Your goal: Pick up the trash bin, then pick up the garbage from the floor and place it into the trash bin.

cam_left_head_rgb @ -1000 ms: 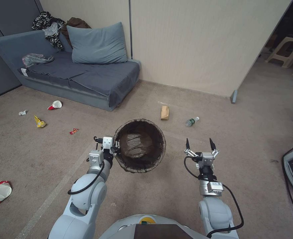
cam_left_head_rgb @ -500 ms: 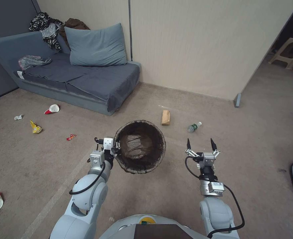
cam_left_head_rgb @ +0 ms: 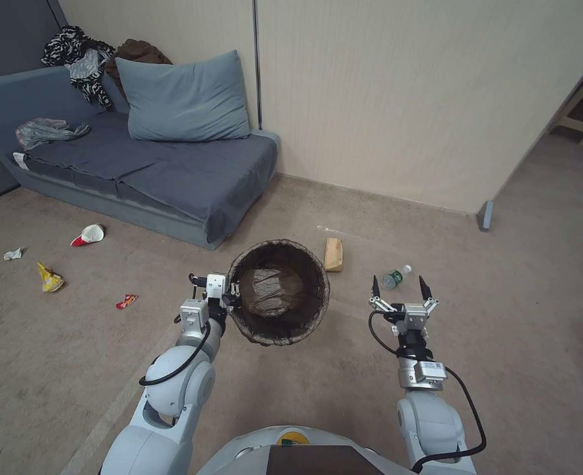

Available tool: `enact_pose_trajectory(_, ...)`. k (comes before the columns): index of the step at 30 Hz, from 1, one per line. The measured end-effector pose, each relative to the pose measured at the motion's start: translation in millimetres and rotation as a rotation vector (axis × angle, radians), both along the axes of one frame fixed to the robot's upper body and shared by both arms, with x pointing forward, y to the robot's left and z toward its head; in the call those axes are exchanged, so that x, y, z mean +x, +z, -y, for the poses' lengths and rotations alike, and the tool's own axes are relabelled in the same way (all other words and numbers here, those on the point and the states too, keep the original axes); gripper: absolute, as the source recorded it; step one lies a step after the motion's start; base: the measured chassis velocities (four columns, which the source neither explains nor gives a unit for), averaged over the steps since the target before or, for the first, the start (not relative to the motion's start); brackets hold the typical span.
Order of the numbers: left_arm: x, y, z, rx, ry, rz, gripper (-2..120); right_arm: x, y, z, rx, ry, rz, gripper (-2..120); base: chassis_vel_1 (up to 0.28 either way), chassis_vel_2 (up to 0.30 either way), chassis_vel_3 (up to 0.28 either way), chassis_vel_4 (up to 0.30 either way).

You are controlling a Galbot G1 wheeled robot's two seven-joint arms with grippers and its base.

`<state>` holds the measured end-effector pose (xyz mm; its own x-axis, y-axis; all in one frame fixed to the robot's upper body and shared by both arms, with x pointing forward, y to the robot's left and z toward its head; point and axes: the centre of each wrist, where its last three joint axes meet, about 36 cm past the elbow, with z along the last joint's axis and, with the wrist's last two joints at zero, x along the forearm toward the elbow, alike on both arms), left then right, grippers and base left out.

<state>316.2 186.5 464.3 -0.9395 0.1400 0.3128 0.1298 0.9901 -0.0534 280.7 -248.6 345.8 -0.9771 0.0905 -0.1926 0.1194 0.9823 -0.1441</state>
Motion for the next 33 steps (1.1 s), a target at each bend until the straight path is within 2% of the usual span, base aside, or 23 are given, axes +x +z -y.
enact_pose_trajectory(12, 1, -2, 0, 0.0, 0.004, -0.005, 3, 1, -4, 1, -0.006, 0.006, 0.007, 100, -0.164, 0.188, 0.179, -0.18)
enact_pose_trajectory(24, -1, -2, 1, -0.002, 0.001, -0.008, 3, 11, -3, 2, -0.031, -0.02, 0.023, 100, -0.005, -0.001, 0.001, -0.001)
enact_pose_trajectory(28, -3, 0, 1, -0.003, 0.0, -0.002, 3, 29, 6, 3, 0.039, -0.079, -0.031, 100, 0.0, 0.0, 0.0, 0.0)
enact_pose_trajectory(30, -4, 0, 0, -0.001, 0.0, -0.002, 3, 50, 15, 9, 0.102, -0.152, -0.126, 100, 0.0, 0.0, 0.0, 0.0)
enact_pose_trajectory(31, -4, 0, 0, -0.001, 0.0, -0.002, 3, 50, 15, 9, 0.102, -0.152, -0.126, 100, 0.0, 0.0, 0.0, 0.0)
enact_pose_trajectory(33, -4, 0, 0, 0.002, -0.002, -0.001, 3, 62, 20, 14, 0.145, -0.214, -0.203, 100, 0.0, 0.0, 0.0, 0.0)
